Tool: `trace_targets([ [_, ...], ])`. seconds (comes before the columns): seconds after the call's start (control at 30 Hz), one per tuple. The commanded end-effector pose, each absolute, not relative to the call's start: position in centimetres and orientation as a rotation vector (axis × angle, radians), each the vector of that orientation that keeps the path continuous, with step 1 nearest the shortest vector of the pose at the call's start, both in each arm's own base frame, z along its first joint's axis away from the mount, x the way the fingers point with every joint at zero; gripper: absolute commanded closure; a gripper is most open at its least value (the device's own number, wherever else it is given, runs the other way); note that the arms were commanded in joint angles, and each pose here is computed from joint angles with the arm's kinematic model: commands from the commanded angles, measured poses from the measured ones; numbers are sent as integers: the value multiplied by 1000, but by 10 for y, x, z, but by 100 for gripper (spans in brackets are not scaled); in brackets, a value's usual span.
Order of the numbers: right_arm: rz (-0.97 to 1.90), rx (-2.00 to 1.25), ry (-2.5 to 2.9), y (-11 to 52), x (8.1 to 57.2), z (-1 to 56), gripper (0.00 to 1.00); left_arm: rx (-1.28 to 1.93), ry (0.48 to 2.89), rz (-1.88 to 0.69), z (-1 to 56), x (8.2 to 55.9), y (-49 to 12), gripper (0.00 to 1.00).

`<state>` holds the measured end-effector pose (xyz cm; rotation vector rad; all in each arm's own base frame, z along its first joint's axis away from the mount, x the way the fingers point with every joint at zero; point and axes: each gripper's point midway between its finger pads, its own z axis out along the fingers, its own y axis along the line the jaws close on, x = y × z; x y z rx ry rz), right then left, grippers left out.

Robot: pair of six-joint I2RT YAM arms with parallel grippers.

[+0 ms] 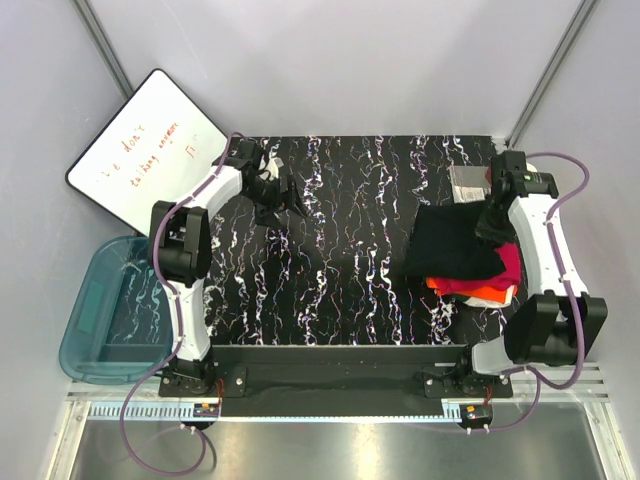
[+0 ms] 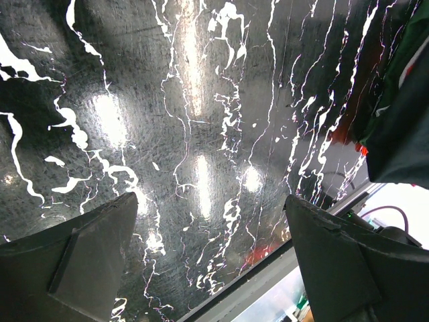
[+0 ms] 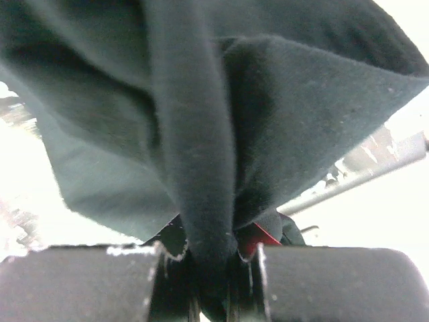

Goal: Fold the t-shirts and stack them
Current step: Put the neatly folded tshirt into the corner of the board with the right arm

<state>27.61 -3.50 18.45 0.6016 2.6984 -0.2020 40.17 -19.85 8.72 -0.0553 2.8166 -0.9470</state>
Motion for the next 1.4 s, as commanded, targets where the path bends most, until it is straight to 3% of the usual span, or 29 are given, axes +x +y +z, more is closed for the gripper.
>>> trace_targets([
  [0.0, -450, 734, 2815, -76, 249, 149, 100, -8, 2768, -985, 101, 409, -205, 4],
  [0.37, -610, 905, 2849, -110, 264, 114, 100, -3, 2763, -990, 104, 409, -206, 3],
  [0.77, -614, 814, 2658, -127, 291, 172, 100, -13, 2771, -986, 101, 411, -207, 3],
  [0.97, -678, 871, 2703, -138, 284, 152, 100, -6, 2778, -975, 100, 410, -207, 3],
  [1.2, -977, 995, 2768, -168, 264, 101, 100, 0, 2784, -988, 99, 408, -208, 2],
  [1.23, -1025, 1000, 2757, -172, 263, 102, 94, 4, 2784, -988, 99, 408, -209, 2],
  [1.33, -1081, 1037, 2714, -177, 264, 109, 62, 15, 2780, -989, 101, 407, -209, 2],
  [1.37, -1062, 1041, 2679, -178, 266, 120, 34, 16, 2781, -987, 101, 406, -209, 2],
])
